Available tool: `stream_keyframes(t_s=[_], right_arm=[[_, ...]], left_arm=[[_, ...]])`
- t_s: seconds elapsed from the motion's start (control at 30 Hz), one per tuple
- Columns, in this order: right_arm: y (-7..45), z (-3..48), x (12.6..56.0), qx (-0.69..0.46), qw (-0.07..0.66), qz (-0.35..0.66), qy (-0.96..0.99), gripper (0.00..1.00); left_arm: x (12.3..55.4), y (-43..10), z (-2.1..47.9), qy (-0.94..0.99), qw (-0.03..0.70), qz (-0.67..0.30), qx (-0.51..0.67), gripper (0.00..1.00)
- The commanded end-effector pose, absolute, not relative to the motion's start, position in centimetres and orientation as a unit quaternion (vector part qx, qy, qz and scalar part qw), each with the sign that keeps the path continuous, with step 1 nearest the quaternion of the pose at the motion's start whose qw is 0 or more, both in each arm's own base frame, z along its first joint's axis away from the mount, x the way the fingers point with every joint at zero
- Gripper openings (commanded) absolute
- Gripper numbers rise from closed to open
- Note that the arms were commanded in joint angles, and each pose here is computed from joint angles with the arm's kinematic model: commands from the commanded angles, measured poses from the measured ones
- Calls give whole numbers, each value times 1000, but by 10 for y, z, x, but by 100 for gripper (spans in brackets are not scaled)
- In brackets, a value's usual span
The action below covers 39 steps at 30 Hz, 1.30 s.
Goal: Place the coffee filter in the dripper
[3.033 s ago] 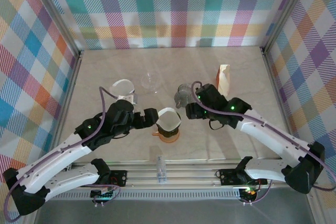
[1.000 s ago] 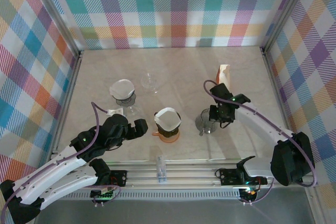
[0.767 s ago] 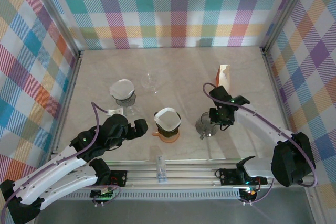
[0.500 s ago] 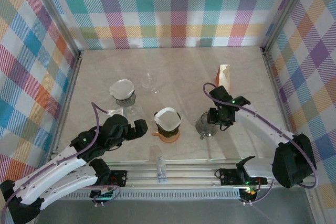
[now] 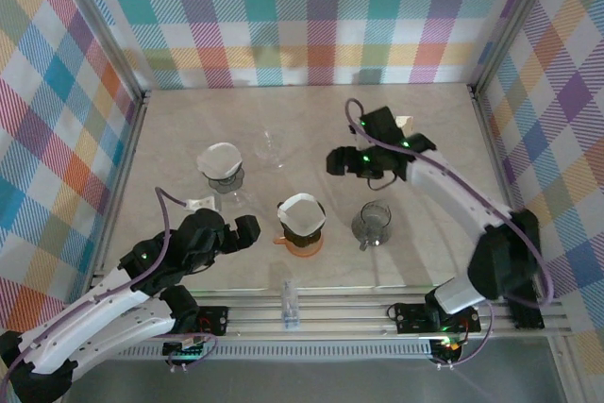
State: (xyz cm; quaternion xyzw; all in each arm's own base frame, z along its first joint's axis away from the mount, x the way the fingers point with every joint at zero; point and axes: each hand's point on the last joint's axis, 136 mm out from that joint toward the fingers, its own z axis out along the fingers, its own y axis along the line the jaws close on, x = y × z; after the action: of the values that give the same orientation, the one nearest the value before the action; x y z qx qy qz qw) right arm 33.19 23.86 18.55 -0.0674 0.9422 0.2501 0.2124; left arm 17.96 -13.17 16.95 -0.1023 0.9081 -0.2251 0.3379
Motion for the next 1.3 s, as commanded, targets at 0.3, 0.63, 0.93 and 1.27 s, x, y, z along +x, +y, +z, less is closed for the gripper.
stream_keyframes(t_s=[0.3, 0.63, 0.93, 1.27], right_arm=[[348, 152, 426, -135, 183, 332, 915, 78], [371, 108, 455, -119, 153, 324, 926, 73], [378, 91, 464, -106, 139, 320, 931, 67], [380, 78, 465, -105, 131, 303, 938, 38]], left_arm=[[173, -116, 161, 909, 339, -211, -118, 100], [172, -114, 157, 912, 338, -204, -116, 100], [170, -111, 152, 912, 335, -203, -120, 100], [169, -109, 150, 913, 335, -199, -121, 100]])
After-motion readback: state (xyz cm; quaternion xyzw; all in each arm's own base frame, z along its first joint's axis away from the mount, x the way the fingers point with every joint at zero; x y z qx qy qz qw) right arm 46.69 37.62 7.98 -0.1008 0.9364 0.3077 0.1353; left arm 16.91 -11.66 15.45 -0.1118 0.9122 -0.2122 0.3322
